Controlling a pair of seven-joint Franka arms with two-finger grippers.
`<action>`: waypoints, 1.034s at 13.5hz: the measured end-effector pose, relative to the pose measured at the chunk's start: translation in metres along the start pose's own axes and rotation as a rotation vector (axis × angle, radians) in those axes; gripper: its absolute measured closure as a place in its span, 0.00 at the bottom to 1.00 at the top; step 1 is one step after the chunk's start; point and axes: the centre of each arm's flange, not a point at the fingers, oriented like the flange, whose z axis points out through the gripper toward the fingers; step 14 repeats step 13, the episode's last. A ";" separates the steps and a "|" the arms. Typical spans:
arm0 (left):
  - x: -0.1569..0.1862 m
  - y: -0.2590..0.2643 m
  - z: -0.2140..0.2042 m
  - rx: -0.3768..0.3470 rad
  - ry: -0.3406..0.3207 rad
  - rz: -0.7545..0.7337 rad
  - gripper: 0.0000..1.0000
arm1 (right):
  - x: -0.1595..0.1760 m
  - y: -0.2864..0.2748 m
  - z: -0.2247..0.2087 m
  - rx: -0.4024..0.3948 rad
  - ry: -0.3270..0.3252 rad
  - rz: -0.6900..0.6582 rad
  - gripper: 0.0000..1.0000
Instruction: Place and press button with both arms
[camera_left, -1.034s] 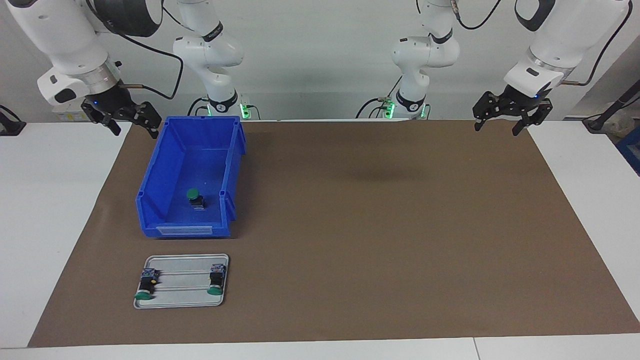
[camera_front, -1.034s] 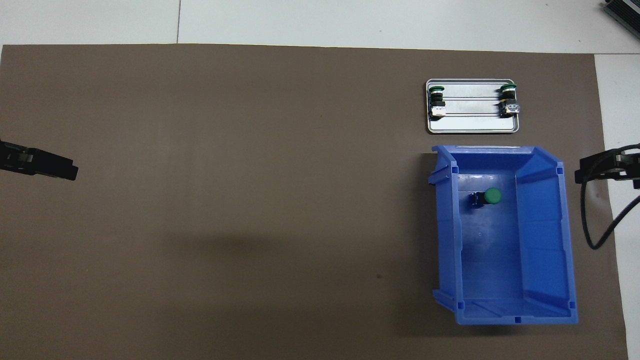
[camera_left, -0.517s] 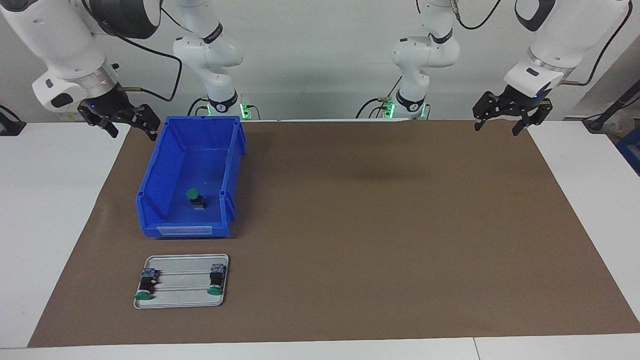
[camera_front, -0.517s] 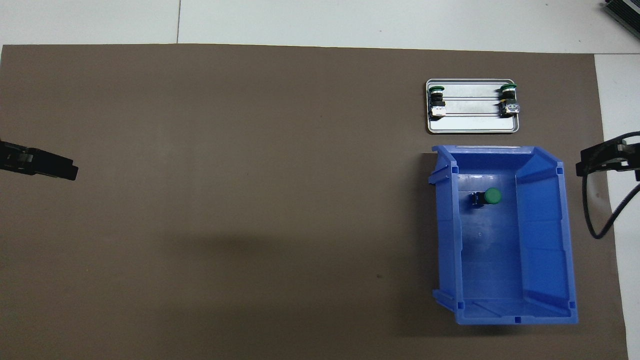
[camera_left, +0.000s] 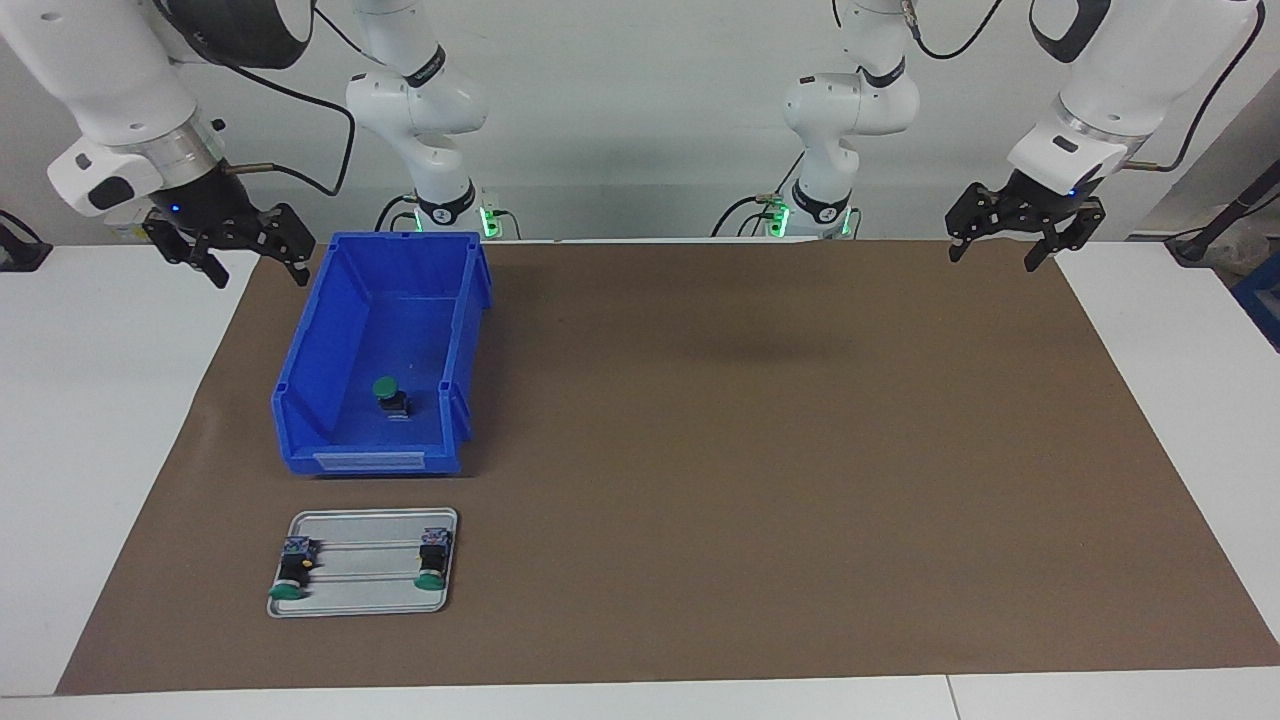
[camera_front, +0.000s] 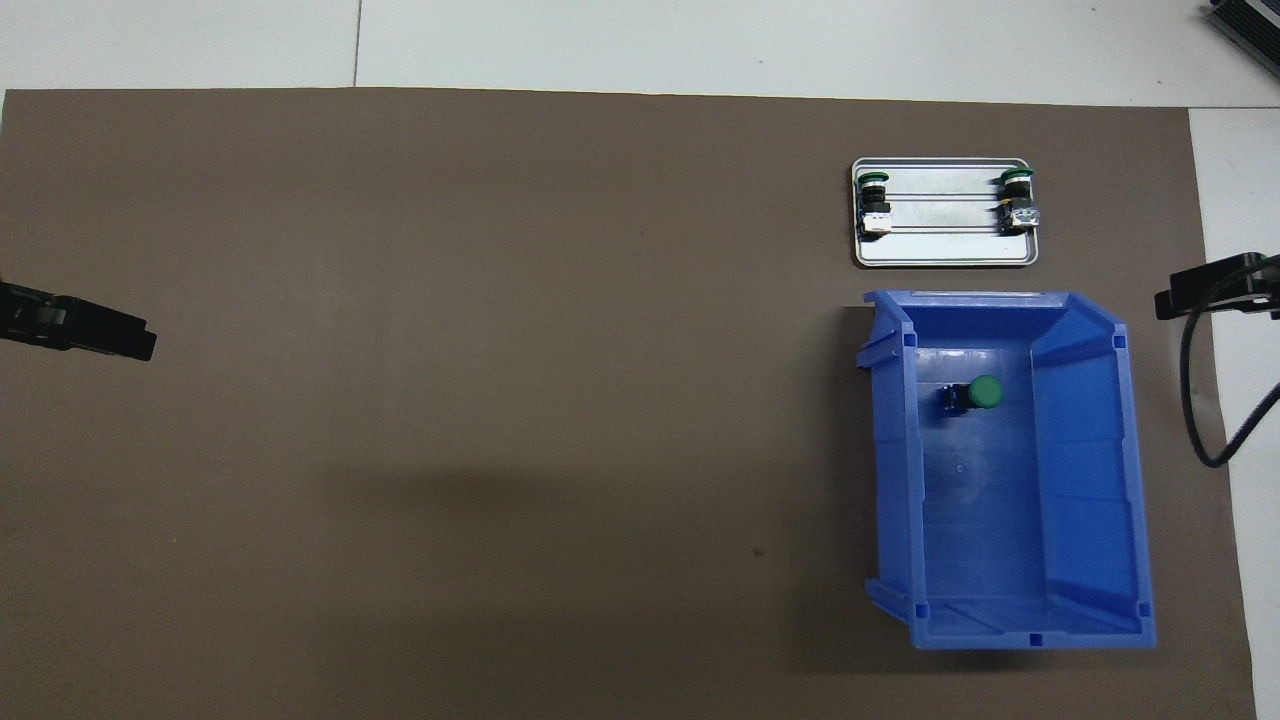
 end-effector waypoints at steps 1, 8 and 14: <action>0.000 0.000 0.000 0.000 0.000 0.000 0.00 | 0.000 0.000 0.000 0.000 0.001 0.000 0.00; 0.000 0.000 0.000 0.000 0.000 0.000 0.00 | 0.010 -0.006 0.007 -0.002 0.026 -0.012 0.00; 0.000 0.000 0.000 0.000 0.000 0.000 0.00 | 0.010 -0.007 0.007 -0.002 0.026 -0.013 0.00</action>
